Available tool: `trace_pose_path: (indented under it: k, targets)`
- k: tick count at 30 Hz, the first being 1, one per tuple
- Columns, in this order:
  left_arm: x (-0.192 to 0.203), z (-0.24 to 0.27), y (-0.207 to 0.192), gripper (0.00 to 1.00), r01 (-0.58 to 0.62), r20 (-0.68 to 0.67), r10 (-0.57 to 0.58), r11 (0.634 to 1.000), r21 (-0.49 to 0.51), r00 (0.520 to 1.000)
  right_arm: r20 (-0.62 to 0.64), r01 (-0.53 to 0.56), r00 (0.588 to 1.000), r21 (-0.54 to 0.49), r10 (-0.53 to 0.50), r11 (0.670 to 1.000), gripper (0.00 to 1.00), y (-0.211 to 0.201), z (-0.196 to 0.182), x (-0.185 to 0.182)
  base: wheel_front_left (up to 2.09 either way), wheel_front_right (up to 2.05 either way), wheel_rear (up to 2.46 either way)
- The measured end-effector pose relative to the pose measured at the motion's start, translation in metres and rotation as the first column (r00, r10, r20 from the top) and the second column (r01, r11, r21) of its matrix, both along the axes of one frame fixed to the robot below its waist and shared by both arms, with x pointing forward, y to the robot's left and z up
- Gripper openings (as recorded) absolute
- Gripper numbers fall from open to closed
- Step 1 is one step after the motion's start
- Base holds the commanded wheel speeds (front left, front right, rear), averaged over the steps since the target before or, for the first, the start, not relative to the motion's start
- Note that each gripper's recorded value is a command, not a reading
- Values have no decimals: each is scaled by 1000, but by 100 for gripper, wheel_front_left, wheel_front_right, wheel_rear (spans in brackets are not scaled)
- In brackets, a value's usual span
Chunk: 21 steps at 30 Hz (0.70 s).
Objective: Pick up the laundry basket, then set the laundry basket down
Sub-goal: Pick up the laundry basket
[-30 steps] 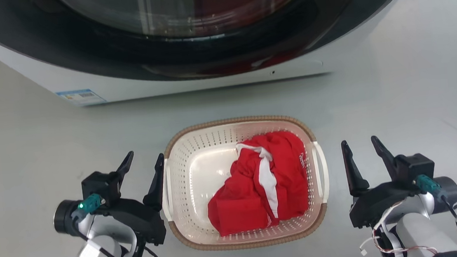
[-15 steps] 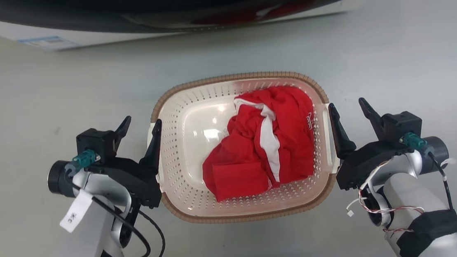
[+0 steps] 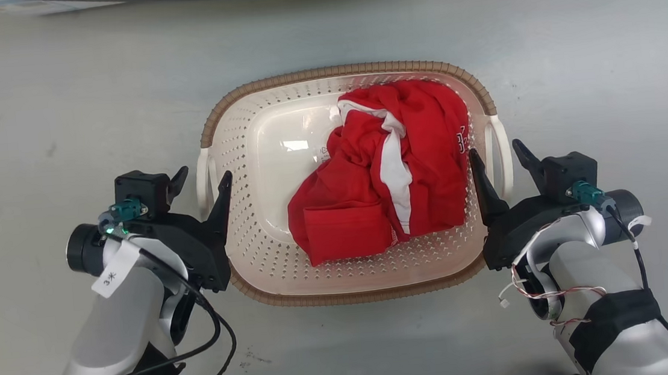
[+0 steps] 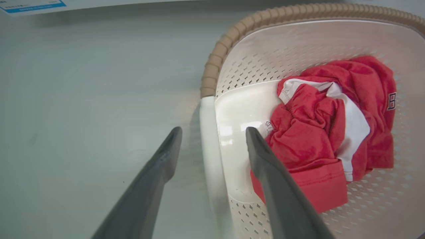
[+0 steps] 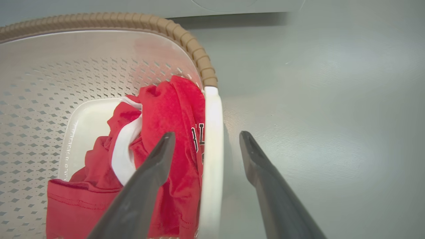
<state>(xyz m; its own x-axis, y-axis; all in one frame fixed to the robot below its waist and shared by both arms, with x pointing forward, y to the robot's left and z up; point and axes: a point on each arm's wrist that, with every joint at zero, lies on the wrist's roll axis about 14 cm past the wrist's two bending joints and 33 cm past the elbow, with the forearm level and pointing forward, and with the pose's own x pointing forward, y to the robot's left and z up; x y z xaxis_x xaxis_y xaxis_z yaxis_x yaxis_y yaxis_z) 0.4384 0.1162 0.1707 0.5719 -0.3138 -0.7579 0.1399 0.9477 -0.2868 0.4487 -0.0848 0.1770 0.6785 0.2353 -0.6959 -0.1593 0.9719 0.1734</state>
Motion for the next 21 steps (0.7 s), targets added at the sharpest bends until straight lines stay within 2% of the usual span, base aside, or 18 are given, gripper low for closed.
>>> trace_pose_path:
  k: [10, 11, 12, 13, 21]
  targets:
    - [-9, -21, 0, 100, -5, -94, 6, 1000, 10, 996, -55, -41, 998, -3, 40, 999, 100, 5, -19, -6, 0, 0, 0]
    - [-9, -21, 0, 100, -14, -101, 14, 1000, 7, 995, -56, -46, 997, -1, 46, 999, 65, 7, -19, -5, 0, 0, 0]
    - [-8, -22, 0, 47, -25, -109, 25, 1000, 2, 994, -58, -50, 997, 2, 50, 999, 32, 8, -20, -4, 0, 0, 0]
    - [-9, -23, 0, 0, -27, -117, 27, 1000, 1, 993, -58, -52, 997, 4, 53, 999, 0, 9, -21, -3, 0, 0, 0]
    - [-10, -27, -2, 0, -35, -158, 34, 999, -6, 987, -80, -64, 995, 10, 65, 998, 0, 11, -26, -2, 0, 0, 0]
